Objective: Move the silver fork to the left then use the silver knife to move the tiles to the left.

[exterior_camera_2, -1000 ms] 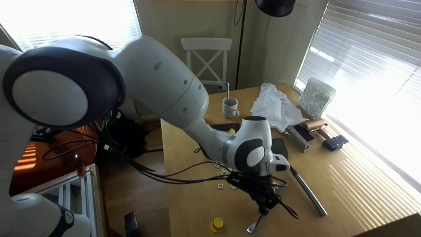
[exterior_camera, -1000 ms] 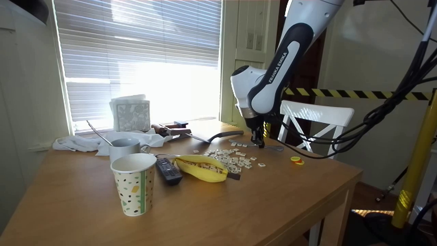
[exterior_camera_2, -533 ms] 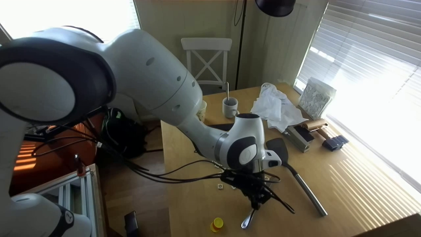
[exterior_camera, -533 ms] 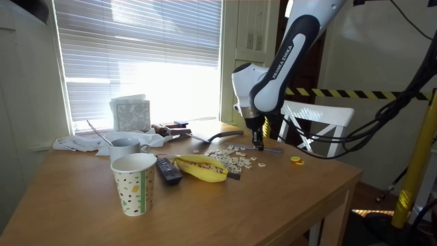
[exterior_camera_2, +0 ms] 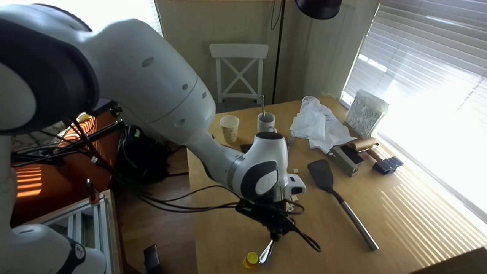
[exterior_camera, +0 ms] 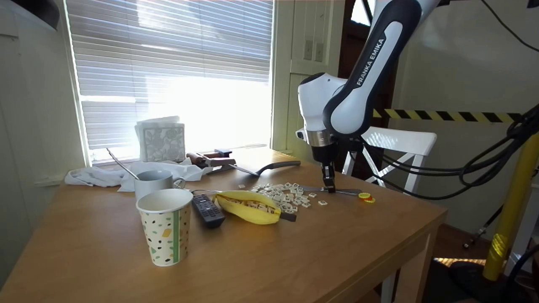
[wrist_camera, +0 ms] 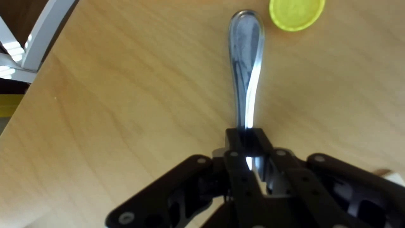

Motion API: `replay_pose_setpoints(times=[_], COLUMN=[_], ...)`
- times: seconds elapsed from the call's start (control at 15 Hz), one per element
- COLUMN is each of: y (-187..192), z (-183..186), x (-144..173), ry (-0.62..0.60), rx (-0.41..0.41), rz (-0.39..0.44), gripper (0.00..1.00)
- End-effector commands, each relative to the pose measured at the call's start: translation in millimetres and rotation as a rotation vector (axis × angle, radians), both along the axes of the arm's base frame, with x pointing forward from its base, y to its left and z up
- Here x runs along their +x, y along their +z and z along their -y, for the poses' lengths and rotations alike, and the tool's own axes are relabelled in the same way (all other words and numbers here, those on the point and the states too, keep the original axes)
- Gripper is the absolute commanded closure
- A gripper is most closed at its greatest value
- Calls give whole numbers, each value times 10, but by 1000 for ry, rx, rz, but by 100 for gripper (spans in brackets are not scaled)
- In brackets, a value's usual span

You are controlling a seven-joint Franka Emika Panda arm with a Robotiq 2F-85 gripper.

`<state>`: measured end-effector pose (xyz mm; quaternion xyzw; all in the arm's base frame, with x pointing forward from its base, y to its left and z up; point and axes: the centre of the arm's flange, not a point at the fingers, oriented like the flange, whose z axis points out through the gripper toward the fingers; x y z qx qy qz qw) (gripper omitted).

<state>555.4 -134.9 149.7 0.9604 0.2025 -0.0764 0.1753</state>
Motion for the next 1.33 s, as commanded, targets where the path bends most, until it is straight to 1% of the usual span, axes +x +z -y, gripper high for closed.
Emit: replay_pose_setpoints(times=[0.0,0.33,0.73,1.0,1.27], y=[0,10,4,37,6], z=[-268,-536,-641,-688,-633], x=[-211,-178,-94,-2,69], ry=[64,143,220,254,223], rx=[65,84,109,181,259], rz=[-21,-41,-81,-118,-160], gripper=[96,96,96,96,96])
